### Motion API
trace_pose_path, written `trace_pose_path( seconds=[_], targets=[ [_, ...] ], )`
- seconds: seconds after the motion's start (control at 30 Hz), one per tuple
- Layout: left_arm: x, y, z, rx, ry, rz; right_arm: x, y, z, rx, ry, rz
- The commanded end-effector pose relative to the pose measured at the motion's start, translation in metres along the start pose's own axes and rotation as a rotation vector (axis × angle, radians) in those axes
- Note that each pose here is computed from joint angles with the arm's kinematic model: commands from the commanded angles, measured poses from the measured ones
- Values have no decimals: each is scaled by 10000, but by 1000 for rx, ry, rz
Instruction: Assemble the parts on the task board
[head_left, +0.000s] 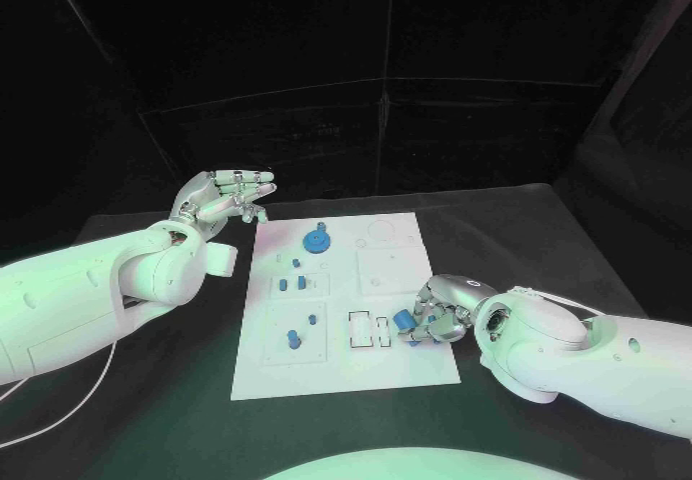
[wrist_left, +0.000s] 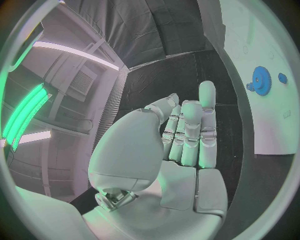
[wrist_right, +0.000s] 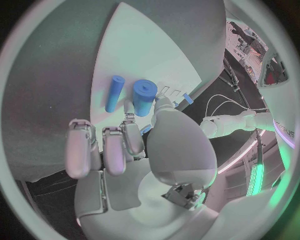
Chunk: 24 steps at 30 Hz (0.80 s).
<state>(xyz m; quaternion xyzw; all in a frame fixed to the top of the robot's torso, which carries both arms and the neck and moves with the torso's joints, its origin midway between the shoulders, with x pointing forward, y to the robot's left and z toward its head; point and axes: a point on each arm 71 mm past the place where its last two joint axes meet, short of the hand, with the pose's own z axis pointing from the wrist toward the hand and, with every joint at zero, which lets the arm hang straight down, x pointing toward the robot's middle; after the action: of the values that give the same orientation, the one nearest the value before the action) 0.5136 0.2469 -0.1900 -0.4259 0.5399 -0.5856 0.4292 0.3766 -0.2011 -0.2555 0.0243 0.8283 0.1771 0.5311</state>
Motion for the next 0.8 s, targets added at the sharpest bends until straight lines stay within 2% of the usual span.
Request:
trace_pose_path(
  seconds=[0.03, 0.3, 0.5, 0.8],
  targets=[
    [17, -10, 4, 4, 12, -8, 34, 2, 23, 0, 11, -21],
    [11, -9, 0, 3, 12, -9, 73, 5, 55, 4, 16, -24],
    [7, -10, -3, 3, 12, -9, 54, 30, 31, -3, -17, -9],
    [3, -3, -6, 1, 12, -9, 1, 114, -91, -25, -72, 73]
  ],
)
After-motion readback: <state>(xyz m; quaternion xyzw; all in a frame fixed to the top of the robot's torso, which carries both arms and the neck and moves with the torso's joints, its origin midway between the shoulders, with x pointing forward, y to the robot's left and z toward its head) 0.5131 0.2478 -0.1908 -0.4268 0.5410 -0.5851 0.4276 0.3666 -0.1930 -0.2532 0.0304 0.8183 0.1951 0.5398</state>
